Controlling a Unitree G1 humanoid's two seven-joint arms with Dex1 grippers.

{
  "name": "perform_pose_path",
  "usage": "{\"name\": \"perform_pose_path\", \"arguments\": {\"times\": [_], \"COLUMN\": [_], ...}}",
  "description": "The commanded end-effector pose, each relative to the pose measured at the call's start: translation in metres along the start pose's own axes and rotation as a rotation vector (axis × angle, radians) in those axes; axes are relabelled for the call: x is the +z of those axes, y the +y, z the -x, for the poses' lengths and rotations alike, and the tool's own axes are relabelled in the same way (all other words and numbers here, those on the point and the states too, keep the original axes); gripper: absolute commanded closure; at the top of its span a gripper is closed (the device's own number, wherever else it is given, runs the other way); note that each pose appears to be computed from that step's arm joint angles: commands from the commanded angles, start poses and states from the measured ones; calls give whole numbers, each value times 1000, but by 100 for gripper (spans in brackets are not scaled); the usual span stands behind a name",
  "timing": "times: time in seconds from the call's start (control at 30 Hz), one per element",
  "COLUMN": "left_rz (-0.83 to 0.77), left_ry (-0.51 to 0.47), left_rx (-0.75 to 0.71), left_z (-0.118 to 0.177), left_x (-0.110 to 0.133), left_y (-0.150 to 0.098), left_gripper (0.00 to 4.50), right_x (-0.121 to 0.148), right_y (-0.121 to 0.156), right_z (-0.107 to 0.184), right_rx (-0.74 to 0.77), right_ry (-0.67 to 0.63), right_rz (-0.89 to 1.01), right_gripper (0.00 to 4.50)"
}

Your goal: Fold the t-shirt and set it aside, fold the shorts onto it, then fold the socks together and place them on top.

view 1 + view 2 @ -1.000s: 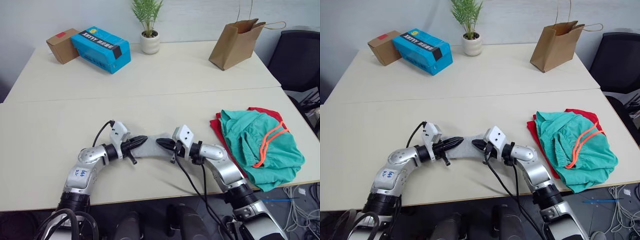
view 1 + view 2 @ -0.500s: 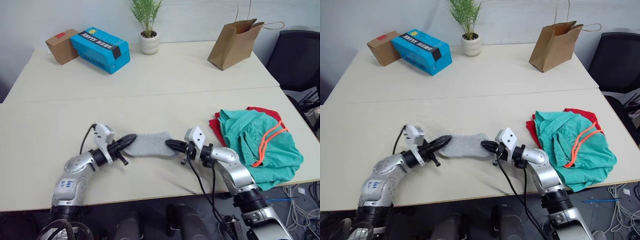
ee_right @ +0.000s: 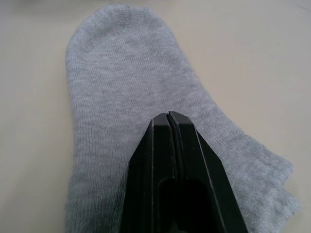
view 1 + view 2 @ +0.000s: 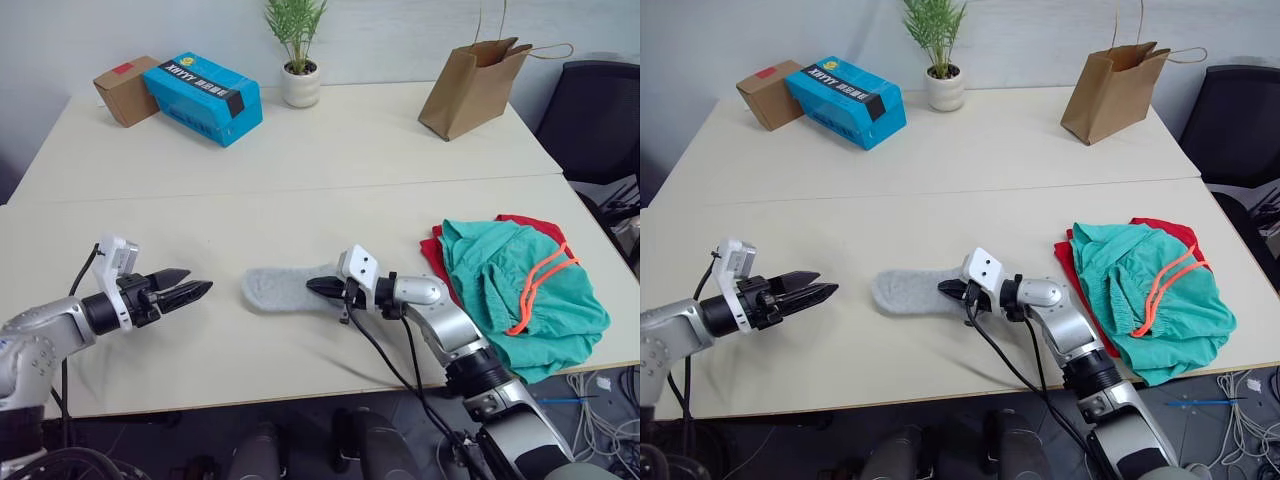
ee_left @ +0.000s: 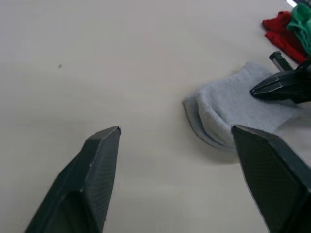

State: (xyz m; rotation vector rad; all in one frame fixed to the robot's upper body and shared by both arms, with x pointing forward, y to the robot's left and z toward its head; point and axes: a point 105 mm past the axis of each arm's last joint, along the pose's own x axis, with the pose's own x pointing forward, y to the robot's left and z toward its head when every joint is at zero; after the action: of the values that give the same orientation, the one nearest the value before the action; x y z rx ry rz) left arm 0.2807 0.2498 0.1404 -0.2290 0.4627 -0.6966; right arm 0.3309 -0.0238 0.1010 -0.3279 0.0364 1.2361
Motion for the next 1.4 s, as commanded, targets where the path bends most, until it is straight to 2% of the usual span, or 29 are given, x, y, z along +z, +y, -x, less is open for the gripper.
{"name": "perform_pose_path", "arguments": {"times": [0.03,0.1,0.2,0.27,0.47,0.73,0.83,1.07,1.23,1.4], "left_rz": [118,185,219,247,306,325,330,298,195,147], "left_ry": [49,61,201,248,312,341,313,273,247,265], "left_rx": [-70,-77,-53,-48,-105,-197,-172,-210,-255,-280], "left_z": [-12,-23,-36,-43,-61,-78,-82,-86,-85,-83], "left_x": [7,10,-4,-9,-12,-7,-4,5,17,19], "left_y": [-11,-11,-10,-10,-20,-40,-35,-43,-56,-63], "left_gripper": [2,2,2,2,2,2,57,279,438,446], "right_x": [-7,-9,-8,-7,-8,-6,-6,-10,-13,-14], "right_y": [10,11,12,12,13,15,16,17,19,20], "right_z": [-3,-3,-5,-6,-5,-7,-8,-7,-7,-7], "right_rx": [49,53,58,56,55,52,52,51,53,55], "right_ry": [31,34,31,29,30,16,17,26,32,34], "right_rz": [2,0,-2,-2,-13,-35,-35,-39,-46,-50], "right_gripper": [450,450,450,450,450,450,450,450,450,450]}}
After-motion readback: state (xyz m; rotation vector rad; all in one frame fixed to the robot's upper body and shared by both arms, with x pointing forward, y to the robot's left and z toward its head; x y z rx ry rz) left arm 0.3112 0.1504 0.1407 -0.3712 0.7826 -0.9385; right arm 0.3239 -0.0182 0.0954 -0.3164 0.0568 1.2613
